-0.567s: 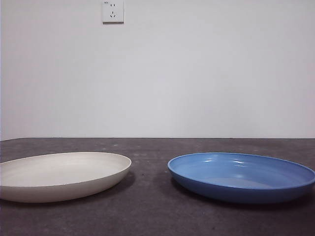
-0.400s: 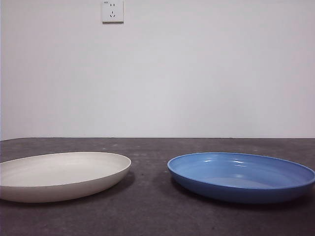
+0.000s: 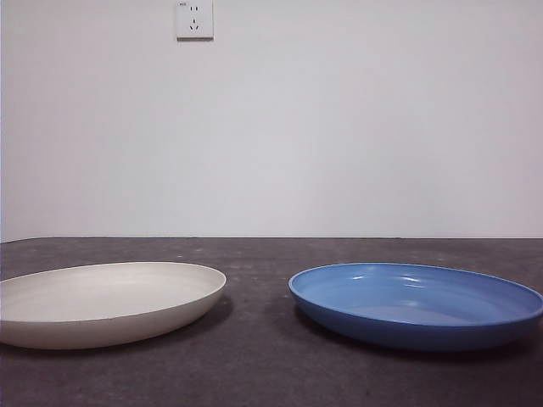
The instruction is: Pick up the white plate, put it on the blue plate, put it on desk
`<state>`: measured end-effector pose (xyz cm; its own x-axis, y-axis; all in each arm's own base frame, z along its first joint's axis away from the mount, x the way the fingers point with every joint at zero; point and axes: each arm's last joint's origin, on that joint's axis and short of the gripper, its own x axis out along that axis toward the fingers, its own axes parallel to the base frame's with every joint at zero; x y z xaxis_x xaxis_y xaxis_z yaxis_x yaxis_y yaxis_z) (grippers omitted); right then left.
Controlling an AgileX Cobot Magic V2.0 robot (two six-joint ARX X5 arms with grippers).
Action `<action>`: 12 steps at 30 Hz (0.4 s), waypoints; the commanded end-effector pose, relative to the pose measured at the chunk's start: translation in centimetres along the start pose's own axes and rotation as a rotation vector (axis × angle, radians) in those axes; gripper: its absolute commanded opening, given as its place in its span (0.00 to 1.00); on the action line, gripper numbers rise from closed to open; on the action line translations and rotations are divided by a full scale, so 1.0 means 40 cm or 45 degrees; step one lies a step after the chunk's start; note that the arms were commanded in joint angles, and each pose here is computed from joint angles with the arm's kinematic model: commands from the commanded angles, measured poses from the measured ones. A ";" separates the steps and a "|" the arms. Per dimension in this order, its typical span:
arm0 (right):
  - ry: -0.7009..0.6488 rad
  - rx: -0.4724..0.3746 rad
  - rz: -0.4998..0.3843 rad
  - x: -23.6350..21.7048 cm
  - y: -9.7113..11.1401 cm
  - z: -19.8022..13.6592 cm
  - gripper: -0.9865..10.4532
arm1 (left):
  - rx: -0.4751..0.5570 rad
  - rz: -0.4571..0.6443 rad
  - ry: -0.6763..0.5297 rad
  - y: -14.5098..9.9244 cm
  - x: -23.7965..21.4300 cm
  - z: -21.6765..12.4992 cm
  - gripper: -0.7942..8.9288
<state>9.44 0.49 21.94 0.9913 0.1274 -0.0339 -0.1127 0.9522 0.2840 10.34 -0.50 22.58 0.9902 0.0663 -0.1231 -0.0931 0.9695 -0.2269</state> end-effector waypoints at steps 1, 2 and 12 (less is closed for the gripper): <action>-0.020 -0.015 0.007 0.004 0.012 0.043 0.10 | -0.008 -0.022 -0.017 -0.021 0.009 0.064 0.10; -0.014 -0.013 0.014 0.009 0.017 0.062 0.10 | -0.006 -0.027 -0.011 -0.030 0.016 0.087 0.10; 0.142 0.008 0.094 0.077 0.061 0.213 0.10 | 0.017 -0.263 0.109 -0.119 0.113 0.288 0.10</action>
<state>12.48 0.83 30.06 0.9678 0.2257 -0.1111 -0.1835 0.9357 0.3014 16.25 -1.96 33.27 0.9756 -0.1325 -0.1751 0.0868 0.9653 -0.2463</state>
